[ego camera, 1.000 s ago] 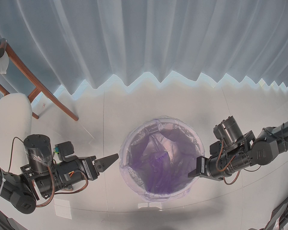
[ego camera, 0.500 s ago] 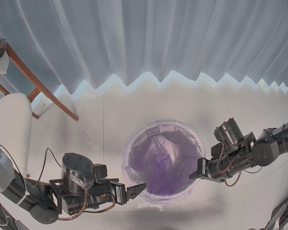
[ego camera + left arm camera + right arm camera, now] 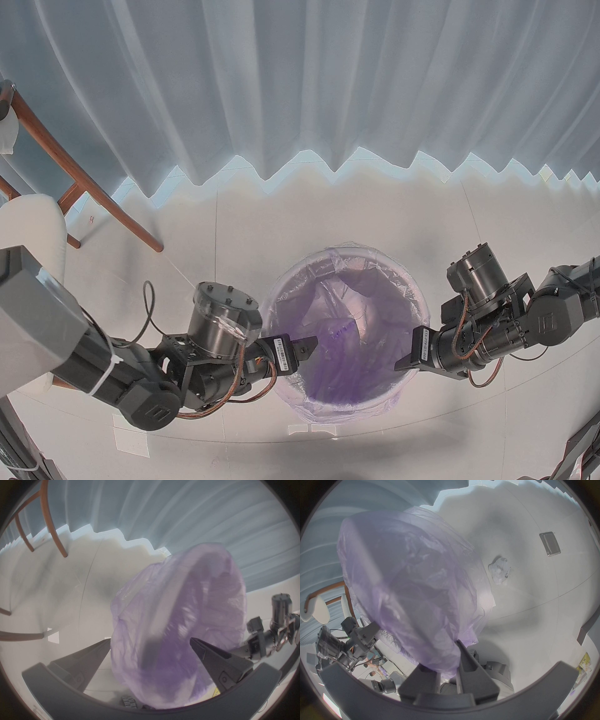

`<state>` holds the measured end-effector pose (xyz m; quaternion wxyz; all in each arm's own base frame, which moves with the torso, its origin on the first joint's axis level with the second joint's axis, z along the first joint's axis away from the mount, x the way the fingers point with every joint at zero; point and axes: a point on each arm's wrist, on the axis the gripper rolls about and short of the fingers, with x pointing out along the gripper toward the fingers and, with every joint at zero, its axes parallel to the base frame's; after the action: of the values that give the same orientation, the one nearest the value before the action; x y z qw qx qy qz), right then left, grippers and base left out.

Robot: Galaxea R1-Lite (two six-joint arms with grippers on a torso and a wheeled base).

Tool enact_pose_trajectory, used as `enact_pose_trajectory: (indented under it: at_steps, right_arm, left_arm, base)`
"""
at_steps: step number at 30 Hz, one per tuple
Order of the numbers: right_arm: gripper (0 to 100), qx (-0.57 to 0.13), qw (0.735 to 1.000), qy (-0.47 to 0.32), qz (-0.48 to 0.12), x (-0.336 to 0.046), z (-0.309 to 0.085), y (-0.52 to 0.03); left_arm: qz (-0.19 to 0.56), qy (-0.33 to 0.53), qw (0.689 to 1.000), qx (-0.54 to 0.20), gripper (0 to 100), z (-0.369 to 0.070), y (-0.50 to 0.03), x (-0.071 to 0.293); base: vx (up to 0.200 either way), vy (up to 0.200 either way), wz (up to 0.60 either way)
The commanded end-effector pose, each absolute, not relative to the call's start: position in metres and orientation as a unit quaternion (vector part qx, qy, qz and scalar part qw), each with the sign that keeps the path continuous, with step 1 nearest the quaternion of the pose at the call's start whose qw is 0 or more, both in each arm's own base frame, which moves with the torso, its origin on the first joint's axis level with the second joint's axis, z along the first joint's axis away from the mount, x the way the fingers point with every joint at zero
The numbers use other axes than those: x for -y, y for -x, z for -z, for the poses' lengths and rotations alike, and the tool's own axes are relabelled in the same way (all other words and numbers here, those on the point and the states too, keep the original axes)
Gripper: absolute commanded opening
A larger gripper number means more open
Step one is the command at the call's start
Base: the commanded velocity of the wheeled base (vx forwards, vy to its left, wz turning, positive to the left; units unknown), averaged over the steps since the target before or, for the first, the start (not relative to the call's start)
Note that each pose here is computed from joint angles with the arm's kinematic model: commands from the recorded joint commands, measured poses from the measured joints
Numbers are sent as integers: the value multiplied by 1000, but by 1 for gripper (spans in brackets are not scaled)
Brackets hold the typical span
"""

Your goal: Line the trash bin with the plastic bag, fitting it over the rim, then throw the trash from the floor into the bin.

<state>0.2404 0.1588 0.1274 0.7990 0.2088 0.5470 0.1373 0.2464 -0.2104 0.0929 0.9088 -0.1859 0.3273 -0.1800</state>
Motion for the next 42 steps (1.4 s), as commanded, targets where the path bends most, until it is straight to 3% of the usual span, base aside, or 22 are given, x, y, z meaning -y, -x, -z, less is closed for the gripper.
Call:
enact_pose_trajectory:
  at_steps: [1,13,14,19,33,39,42]
  right_arm:
    - [0,-544,801,-210,-139,-158,-130,-238]
    - [0,-535,808,-206,-134,-164,-131,-235]
    - [100,-533,809,-207,-133,-164,-132,-235]
    - [100,-520,821,-206,-113,-158,-138,-226]
    - [100,-507,825,-182,-173,-115,-147,-164]
    - [100,-449,845,-244,-158,-96,-160,-187]
    - [100,-413,849,-297,-143,-81,-166,-199]
  left_arm:
    - [169,182,906,-343,0,-75,-260,226]
    - [158,191,915,-320,0,-82,-268,228]
    - [158,191,915,-320,0,-82,-268,228]
    - [136,189,920,-316,0,-81,-271,221]
    - [99,198,924,-311,0,-80,-286,194]
    - [86,192,924,-320,0,-70,-280,179]
    - [107,221,925,-290,0,-73,-280,167]
  base:
    - [0,0,0]
    - [0,0,0]
    - [0,0,0]
    - [0,0,0]
    - [0,0,0]
    - [0,0,0]
    - [0,0,0]
